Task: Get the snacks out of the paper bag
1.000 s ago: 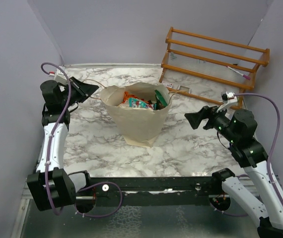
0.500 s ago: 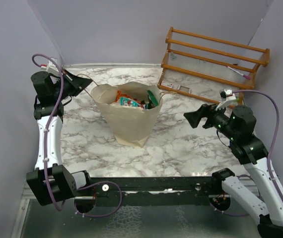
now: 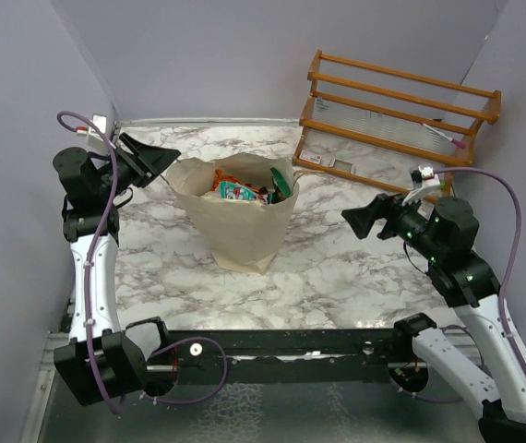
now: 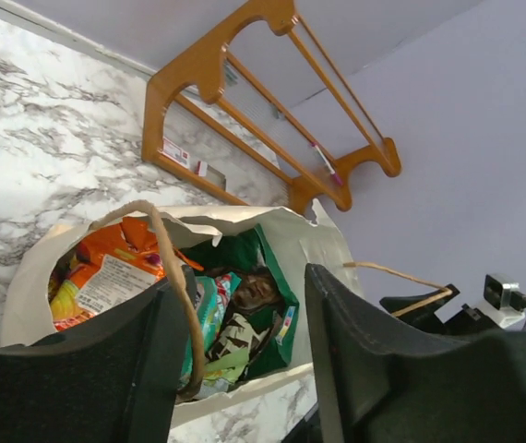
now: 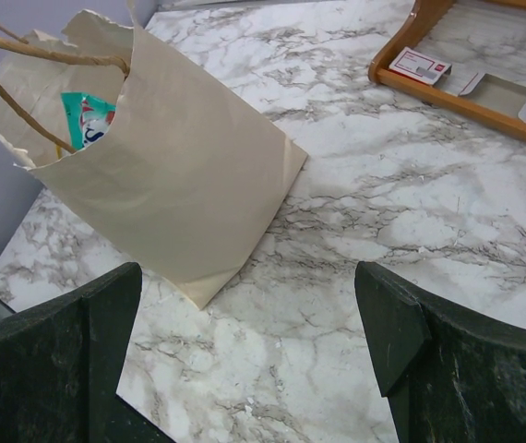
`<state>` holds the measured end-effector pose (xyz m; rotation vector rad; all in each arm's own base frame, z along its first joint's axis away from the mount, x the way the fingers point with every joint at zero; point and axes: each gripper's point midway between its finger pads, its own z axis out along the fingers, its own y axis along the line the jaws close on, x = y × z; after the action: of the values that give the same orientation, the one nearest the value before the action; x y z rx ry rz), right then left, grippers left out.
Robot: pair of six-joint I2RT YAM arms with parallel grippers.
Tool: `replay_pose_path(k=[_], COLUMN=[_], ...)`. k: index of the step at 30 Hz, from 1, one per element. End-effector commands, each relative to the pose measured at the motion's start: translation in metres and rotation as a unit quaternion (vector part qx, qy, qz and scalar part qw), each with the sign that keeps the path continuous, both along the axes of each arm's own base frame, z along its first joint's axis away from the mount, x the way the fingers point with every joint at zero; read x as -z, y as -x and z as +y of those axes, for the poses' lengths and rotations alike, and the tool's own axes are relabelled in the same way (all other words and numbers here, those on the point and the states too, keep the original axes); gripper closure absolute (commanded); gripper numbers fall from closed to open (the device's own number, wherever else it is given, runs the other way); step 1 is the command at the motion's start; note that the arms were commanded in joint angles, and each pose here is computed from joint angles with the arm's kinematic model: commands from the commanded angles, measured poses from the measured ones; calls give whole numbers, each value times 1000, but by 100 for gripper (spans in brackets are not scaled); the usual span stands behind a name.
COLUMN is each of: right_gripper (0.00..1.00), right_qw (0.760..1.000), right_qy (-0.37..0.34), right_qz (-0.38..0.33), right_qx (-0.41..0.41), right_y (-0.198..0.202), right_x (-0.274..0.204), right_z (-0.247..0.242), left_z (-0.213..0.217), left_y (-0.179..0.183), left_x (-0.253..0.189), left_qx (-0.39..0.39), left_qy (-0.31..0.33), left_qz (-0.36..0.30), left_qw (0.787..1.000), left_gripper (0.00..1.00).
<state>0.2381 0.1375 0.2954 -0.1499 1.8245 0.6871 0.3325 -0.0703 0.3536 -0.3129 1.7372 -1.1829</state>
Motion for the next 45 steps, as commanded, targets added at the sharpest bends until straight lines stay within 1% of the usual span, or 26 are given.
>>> replay_pose_path(k=[1, 3, 7, 10, 12, 17, 22, 27, 32, 37, 40, 43, 45], right_gripper=[1, 1, 1, 1, 1, 1, 1, 1, 1, 1, 1, 1, 1], right_qw=[1000, 1000, 1000, 1000, 1000, 1000, 1000, 1000, 1000, 1000, 1000, 1000, 1000], right_qy=[-6, -4, -2, -2, -2, -3, -5, -4, -2, -2, -1, 0, 1], right_qz=[-4, -6, -3, -3, -4, -7, -3, -6, -7, -8, -7, -5, -3], right_qx=[-7, -6, -6, -6, -6, -6, -11, -8, -5, -4, -4, -5, -5], right_y=[7, 7, 6, 6, 7, 8, 5, 5, 6, 4, 4, 4, 3], right_x=[-4, -5, -4, -5, -6, -2, -4, -6, -5, -6, -5, -3, -1], right_z=[0, -1, -1, -1, -1, -1, 2, 0, -1, -1, -1, -1, 0], left_z=[-8, -9, -12, -13, -12, -13, -13, -9, -10, -7, -6, -4, -3], left_y=[17, 19, 24, 29, 30, 32, 33, 22, 14, 6, 2, -4, -8], left_x=[-19, -18, -18, -20, -22, -22, -24, -16, -20, -23, -24, -26, -31], left_qx=[27, 29, 38, 35, 30, 34, 31, 26, 39, 37, 36, 35, 36], left_qy=[1, 2, 1, -8, -16, -18, -21, -21, -8, -7, -5, -8, -14], left_qz=[-37, -37, -40, -51, -58, -60, -66, -54, -59, -61, -62, -66, -73], left_qw=[999, 999, 998, 998, 998, 997, 997, 998, 998, 997, 997, 997, 997], left_gripper=[42, 37, 31, 22, 20, 20, 23, 23, 29, 39, 50, 66, 72])
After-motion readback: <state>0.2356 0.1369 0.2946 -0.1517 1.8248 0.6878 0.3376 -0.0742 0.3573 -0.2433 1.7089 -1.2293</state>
